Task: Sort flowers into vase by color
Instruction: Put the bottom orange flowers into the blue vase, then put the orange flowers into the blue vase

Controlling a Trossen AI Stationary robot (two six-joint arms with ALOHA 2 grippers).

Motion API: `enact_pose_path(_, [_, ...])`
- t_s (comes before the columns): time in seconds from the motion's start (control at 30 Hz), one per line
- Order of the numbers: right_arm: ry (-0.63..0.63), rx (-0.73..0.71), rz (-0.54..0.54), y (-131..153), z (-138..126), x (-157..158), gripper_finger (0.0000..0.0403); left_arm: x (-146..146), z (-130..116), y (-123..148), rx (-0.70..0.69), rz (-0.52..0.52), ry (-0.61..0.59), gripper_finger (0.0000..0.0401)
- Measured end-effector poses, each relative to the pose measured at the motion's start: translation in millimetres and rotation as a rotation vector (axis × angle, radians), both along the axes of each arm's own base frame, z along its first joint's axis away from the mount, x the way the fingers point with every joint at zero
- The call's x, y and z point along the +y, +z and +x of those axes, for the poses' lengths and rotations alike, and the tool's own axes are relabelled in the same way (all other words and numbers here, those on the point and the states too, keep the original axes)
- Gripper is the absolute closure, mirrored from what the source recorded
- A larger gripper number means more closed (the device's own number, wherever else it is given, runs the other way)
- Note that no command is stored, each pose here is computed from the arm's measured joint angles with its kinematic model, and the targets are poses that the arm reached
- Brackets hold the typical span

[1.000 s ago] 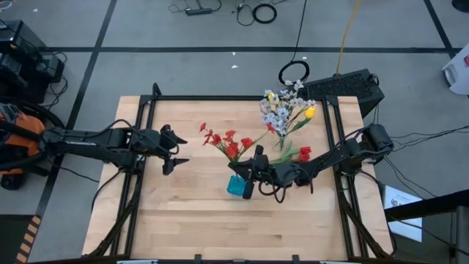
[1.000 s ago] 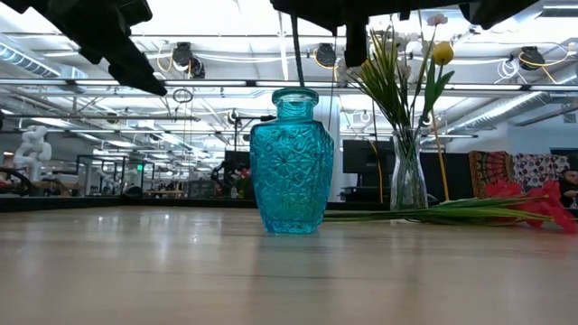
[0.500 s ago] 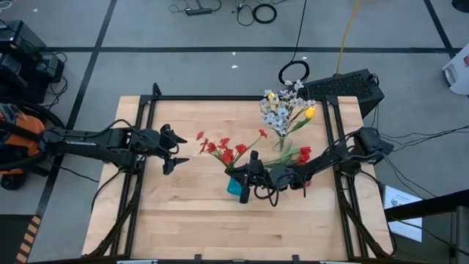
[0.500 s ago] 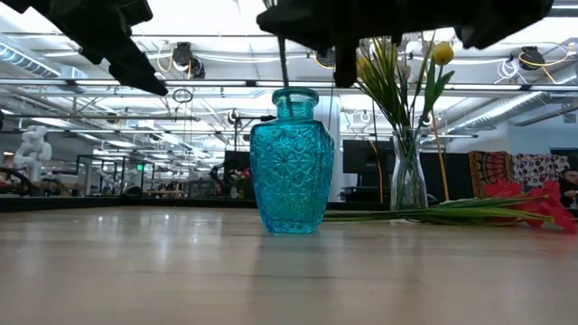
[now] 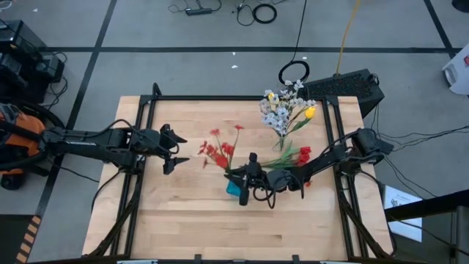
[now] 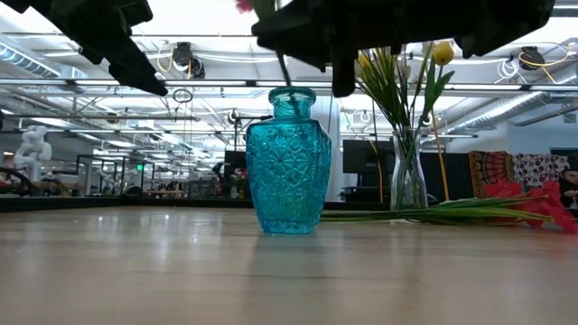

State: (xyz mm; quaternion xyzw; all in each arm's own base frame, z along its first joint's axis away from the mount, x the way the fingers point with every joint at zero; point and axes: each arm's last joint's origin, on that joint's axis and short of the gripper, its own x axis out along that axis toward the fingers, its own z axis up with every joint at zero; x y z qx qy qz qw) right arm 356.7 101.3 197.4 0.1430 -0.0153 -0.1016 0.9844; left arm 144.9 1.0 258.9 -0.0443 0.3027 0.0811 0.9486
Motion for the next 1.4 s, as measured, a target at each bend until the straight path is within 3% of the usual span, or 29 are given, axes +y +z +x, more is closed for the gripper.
enact_pose_path(0.2, [0.003, 0.097, 0.027, -4, -3, -1, 0.0298, 0, 0, 0, 0.002, 0.0, 0.0, 0.0047])
enact_pose_path(0.4, [0.085, 0.155, -0.013, 11, -12, -1, 0.0256, 0, 0, 0, 0.003, -0.001, 0.001, 0.0047])
enact_pose_path(0.57, [0.157, 0.275, -0.032, 32, -32, -6, 0.024, 0, 0, -1, 0.008, 0.0, 0.002, 0.0047])
enact_pose_path(0.7, [0.173, 0.358, 0.017, 50, -53, -11, 0.0236, 0, -1, -1, 0.01, 0.0, 0.002, 0.0047])
enact_pose_path(0.93, [0.098, 0.421, 0.323, 73, -88, -23, 0.0236, 0, -2, -2, 0.029, -0.004, 0.005, 0.0047])
enact_pose_path(1.1, [0.029, 0.521, 0.535, 73, -109, -28, 0.0236, 1, -2, -2, 0.018, -0.059, 0.065, 0.0047])
enact_pose_path(1.3, [-0.214, 0.655, 0.84, 56, -124, -31, 0.0236, 1, -2, -2, 0.014, -0.073, 0.083, 0.0047])
enact_pose_path(1.4, [-0.338, 0.707, 0.932, 46, -129, -30, 0.0236, 1, -2, -2, 0.012, -0.069, 0.088, 0.0047])
